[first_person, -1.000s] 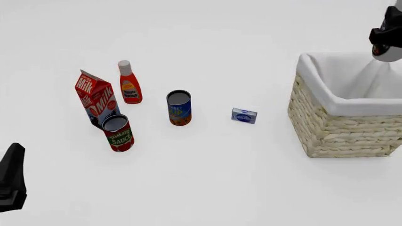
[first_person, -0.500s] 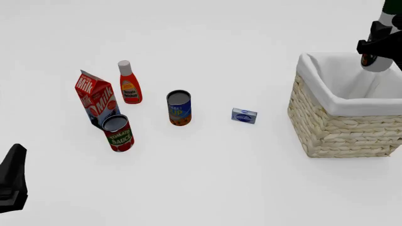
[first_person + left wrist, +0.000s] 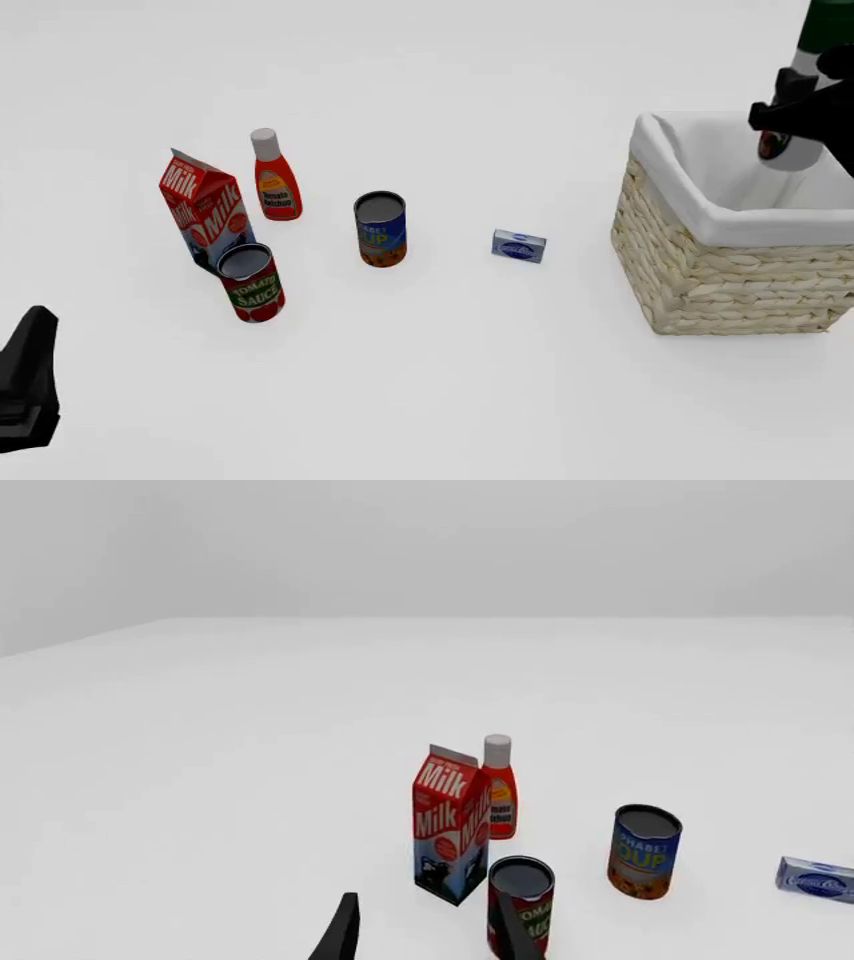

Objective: Pick the salad dressing and place it in the basket.

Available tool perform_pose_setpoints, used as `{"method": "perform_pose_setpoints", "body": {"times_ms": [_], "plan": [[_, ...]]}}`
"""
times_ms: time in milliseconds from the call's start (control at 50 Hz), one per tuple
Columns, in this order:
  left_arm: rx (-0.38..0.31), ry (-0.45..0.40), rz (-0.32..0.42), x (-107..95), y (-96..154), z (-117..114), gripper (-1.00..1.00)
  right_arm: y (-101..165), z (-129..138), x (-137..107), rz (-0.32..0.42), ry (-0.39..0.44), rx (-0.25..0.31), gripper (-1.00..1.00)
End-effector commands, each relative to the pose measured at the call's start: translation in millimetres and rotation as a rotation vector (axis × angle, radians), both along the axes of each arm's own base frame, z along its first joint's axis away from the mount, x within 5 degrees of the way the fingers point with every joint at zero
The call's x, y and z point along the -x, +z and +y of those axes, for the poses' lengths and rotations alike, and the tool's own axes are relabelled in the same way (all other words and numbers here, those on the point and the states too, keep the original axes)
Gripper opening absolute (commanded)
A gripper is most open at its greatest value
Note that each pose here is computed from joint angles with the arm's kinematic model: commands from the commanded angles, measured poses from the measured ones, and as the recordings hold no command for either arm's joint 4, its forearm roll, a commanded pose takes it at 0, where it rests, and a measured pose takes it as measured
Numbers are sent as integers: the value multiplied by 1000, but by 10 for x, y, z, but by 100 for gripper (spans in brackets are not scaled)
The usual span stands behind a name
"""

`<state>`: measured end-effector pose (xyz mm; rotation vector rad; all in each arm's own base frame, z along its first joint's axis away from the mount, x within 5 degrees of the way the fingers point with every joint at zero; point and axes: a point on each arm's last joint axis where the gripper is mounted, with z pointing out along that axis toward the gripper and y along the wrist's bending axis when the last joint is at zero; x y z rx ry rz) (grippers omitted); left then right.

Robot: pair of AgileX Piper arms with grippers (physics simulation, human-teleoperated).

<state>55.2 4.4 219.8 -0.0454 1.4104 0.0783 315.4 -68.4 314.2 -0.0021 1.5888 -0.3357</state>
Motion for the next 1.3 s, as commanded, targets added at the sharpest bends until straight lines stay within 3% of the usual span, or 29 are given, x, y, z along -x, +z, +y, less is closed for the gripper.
{"method": "perform_pose_setpoints", "body": {"times_ms": [20, 540, 1220, 1240, 1300], "plan": [[-2, 1, 1, 0, -1, 0, 100, -43, -7, -46, 6, 0, -29, -100], [9, 2, 7, -1, -7, 2, 100, -247, -35, -84, 51, -7, -47, -100], [22, 9, 13, -1, -14, 7, 100, -329, -26, -121, 66, -3, -66, -100], [20, 9, 13, -1, -14, 7, 100, -321, 7, -126, 67, 8, -63, 100], [22, 7, 15, -2, -15, 6, 100, -308, -17, -125, 65, 0, -66, 100]]}}
